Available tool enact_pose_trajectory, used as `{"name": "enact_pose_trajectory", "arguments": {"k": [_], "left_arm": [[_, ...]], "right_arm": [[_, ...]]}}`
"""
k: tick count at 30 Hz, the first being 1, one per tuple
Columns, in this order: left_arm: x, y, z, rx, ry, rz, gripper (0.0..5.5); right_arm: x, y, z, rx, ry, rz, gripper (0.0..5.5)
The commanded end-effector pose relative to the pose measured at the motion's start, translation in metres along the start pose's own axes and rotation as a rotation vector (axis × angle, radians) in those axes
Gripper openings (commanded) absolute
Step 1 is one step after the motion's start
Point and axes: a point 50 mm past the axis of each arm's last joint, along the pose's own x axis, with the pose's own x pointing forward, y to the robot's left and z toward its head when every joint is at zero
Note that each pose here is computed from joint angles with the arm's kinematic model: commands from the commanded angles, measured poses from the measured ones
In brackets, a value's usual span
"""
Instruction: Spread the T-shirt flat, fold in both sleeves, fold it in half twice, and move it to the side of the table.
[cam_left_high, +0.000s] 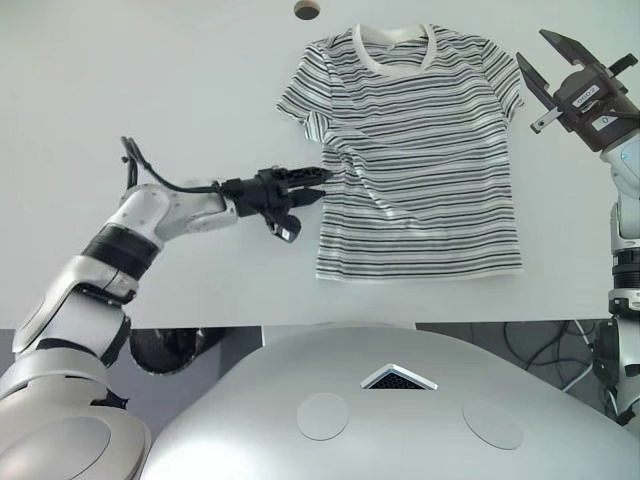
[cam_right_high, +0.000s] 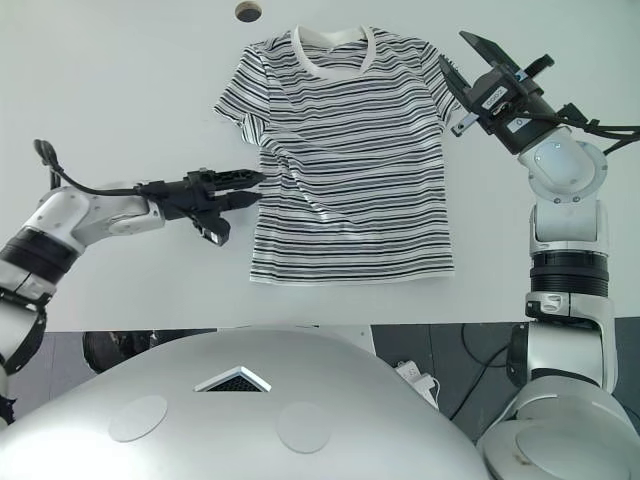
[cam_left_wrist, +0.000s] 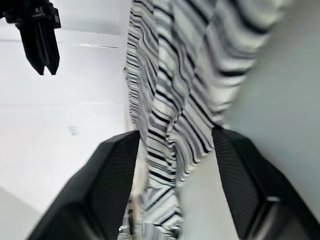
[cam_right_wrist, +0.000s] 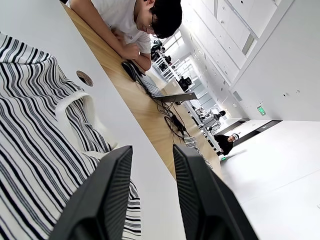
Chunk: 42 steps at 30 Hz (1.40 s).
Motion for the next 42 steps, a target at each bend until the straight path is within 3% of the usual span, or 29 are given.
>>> {"name": "enact_pose_trajectory", "arguments": {"k": [1, 6, 9, 17, 25, 34, 42], "left_arm": [[-0.010, -0.018, 0.017, -0.107, -0.033, -0.147, 2.68], [0.006, 0.049, 0.001, -0.028, 0.003, 0.243, 2.68], [0.019, 0.062, -0.002, 0.043, 0.000, 0.324, 2.68], [0.038, 0.037, 0.010, 0.114, -0.093, 0.202, 2.68], [0.002, -0.026, 0.004, 0.037, -0.011, -0.128, 2.68], [-0.018, -0.035, 0.011, 0.010, 0.015, -0.196, 2.68], [-0.021, -0.039, 0.014, 0.017, 0.019, -0.224, 2.68]], "right_arm": [[0.004, -0.001, 0.003, -0.005, -0.009, -0.001, 1.51], [0.006, -0.002, 0.002, 0.004, -0.009, -0.006, 1.51], [0.007, -0.003, 0.001, 0.003, -0.011, -0.007, 1.51], [0.008, -0.004, -0.004, -0.010, 0.001, -0.002, 1.51], [0.035, -0.004, -0.008, -0.035, 0.012, 0.031, 1.51], [0.086, 0.015, -0.042, -0.154, 0.282, 0.125, 1.51], [0.071, 0.034, -0.071, -0.275, 0.489, 0.223, 1.51]]}}
